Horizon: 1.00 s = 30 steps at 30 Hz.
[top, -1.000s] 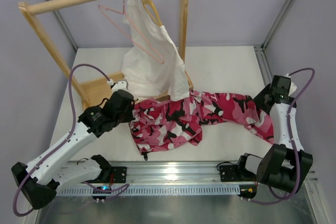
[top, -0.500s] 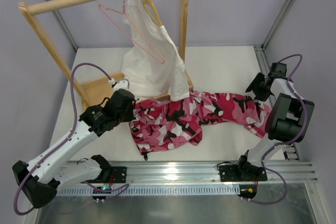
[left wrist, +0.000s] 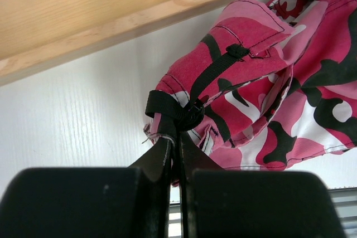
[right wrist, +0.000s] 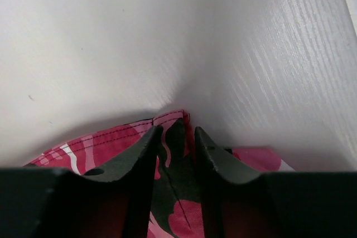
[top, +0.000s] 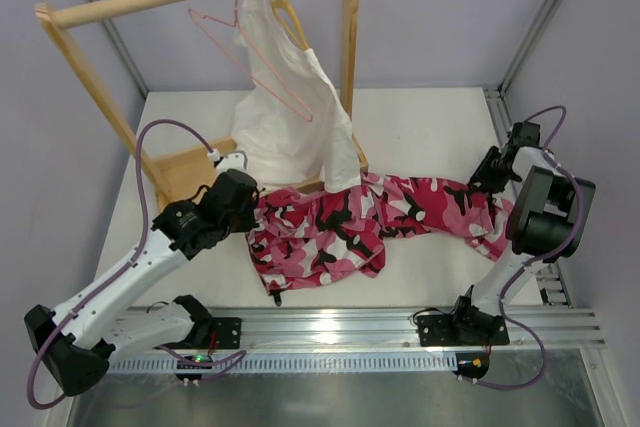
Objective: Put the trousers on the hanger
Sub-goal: Fold the trousers
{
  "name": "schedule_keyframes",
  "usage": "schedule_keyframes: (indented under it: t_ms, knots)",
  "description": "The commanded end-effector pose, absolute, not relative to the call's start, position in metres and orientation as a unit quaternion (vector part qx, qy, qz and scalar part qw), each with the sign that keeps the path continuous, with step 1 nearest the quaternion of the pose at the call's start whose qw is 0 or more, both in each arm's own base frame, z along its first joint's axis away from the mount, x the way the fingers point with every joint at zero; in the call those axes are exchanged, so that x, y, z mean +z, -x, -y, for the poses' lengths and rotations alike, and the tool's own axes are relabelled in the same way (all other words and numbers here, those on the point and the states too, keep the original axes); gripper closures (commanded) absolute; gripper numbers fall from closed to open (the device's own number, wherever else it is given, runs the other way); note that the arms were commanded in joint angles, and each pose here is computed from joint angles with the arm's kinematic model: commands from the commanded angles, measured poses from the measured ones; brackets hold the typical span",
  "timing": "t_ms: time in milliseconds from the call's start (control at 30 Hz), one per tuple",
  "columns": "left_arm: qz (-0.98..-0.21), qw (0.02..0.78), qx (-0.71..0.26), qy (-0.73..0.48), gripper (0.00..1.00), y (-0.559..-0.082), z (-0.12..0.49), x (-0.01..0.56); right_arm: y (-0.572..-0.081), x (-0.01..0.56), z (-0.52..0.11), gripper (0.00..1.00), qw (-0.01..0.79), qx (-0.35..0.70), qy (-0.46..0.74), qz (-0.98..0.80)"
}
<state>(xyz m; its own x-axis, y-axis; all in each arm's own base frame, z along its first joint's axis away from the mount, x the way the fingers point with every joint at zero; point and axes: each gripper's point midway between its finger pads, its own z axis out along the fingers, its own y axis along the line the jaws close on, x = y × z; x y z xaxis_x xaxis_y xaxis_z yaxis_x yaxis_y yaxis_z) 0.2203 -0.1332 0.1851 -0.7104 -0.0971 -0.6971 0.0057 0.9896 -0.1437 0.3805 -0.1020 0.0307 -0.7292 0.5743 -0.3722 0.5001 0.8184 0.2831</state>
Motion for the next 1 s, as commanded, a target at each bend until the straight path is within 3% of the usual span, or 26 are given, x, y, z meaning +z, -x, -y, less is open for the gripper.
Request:
schedule_keyframes:
  t_ms: [0,33,67,100,600,967]
  knots:
    - [-0.909,0.408,-0.076,0.029,1.00,-0.233,0.138,0.203,-0.382,0.061,0.108,0.65,0.266,0.066,-0.281,-0.920]
    - [-0.910,0.406,-0.076,0.029,1.00,-0.233,0.137,0.202,-0.382,0.063,0.108,0.71,0.267,0.065,-0.281,-0.919]
    - [-0.910,0.406,-0.075,0.031,1.00,-0.232,0.137,0.202,-0.382,0.071,0.109,0.89,0.276,0.063,-0.278,-0.918]
    - [-0.910,0.407,-0.074,0.033,1.00,-0.233,0.136,0.202,-0.382,0.076,0.110,0.96,0.283,0.063,-0.278,-0.916]
    - [-0.889,0.453,0.011,0.066,1.00,-0.234,0.092,0.238,-0.311,0.239,0.149,0.96,0.430,-0.103,-0.363,-0.820]
    - [-0.864,0.482,0.110,0.091,1.00,-0.220,0.039,0.265,-0.260,0.307,0.170,0.96,0.482,-0.200,-0.396,-0.755]
